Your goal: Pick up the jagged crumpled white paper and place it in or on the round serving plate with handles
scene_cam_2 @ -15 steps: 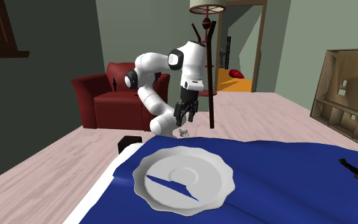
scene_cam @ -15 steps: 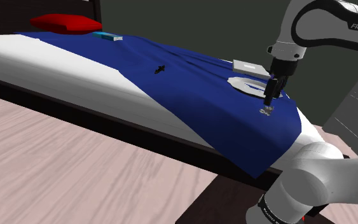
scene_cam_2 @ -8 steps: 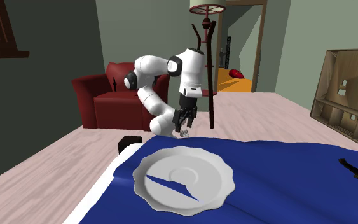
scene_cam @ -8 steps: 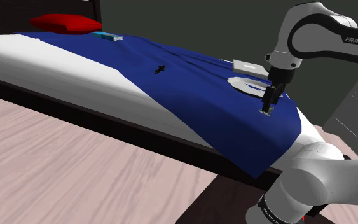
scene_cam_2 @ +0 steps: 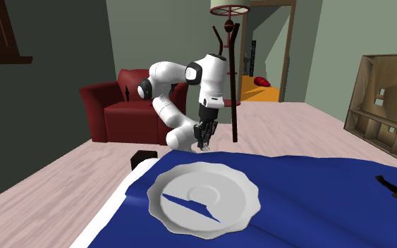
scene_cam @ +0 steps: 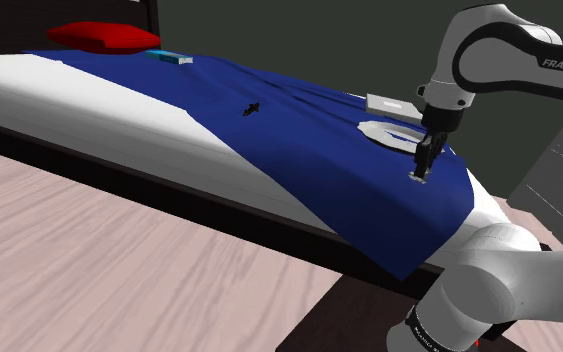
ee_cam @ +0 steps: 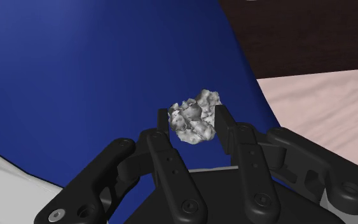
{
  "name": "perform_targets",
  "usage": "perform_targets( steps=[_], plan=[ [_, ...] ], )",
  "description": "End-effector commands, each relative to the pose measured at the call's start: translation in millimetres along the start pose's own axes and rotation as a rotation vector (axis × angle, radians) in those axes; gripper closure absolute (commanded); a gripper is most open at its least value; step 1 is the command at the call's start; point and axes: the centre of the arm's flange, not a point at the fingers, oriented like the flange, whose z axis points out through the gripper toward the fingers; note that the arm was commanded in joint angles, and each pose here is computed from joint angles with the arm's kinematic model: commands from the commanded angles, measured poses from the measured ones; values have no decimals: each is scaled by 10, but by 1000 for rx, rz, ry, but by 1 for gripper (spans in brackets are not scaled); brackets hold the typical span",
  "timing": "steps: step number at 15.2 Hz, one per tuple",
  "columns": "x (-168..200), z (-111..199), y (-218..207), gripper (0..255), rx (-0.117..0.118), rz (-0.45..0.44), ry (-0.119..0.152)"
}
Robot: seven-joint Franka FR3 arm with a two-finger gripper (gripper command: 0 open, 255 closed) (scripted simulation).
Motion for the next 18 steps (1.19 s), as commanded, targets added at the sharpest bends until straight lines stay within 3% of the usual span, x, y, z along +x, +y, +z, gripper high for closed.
perform_targets(
  steps=[1,7,18],
  plan=[
    [2,5,-1,255,0,0,-1],
    [0,5,0,255,0,0,-1],
    [-57,-570,61,255,0,0,-1]
  ],
)
